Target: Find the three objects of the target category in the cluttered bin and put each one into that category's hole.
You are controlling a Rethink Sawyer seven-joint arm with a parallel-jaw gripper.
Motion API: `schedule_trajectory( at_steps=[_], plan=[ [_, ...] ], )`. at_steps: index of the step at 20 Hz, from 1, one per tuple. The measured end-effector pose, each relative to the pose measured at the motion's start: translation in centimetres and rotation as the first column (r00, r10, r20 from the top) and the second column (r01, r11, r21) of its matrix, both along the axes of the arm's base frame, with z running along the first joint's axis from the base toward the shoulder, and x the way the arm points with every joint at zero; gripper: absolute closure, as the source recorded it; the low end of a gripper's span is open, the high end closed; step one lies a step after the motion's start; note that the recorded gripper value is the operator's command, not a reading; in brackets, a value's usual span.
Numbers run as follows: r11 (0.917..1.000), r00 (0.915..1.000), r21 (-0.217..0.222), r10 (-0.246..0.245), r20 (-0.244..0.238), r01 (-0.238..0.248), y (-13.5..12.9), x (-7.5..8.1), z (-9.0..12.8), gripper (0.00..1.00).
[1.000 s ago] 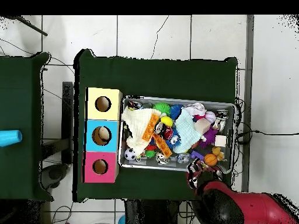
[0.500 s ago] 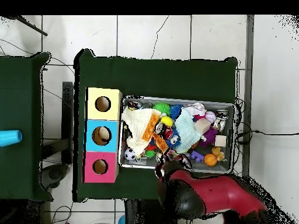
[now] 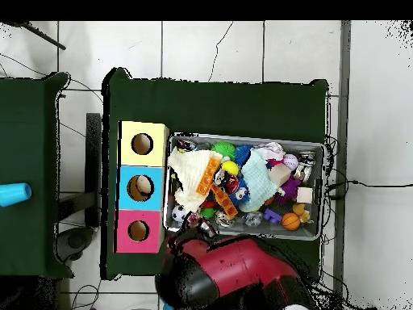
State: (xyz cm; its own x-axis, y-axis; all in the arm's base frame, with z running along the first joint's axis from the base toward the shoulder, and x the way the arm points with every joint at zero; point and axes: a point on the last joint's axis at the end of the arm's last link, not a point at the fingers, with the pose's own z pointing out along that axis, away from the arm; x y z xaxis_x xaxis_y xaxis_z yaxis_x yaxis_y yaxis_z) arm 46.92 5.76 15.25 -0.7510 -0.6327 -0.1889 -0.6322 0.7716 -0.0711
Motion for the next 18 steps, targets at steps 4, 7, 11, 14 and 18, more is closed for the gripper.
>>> schedule_trajectory(
  at_steps=[4, 7, 11, 14, 18],
  plan=[
    [0.9999, 0.9997, -0.002, -0.014, -0.018, 0.014, 2.4, -0.9, -0.4, 1.00],
    [0.9993, 0.9986, -0.003, -0.039, -0.035, 0.039, 3.3, -1.4, -0.6, 1.00],
    [0.9958, 0.9943, -0.005, -0.092, -0.054, 0.092, 4.0, -1.7, -0.8, 1.00],
    [0.9924, 0.9907, -0.010, -0.123, -0.057, 0.123, 4.4, -1.6, -0.8, 1.00],
    [0.9884, 0.9871, -0.016, -0.151, -0.053, 0.151, 5.1, -1.3, -0.5, 1.00]
  ],
)
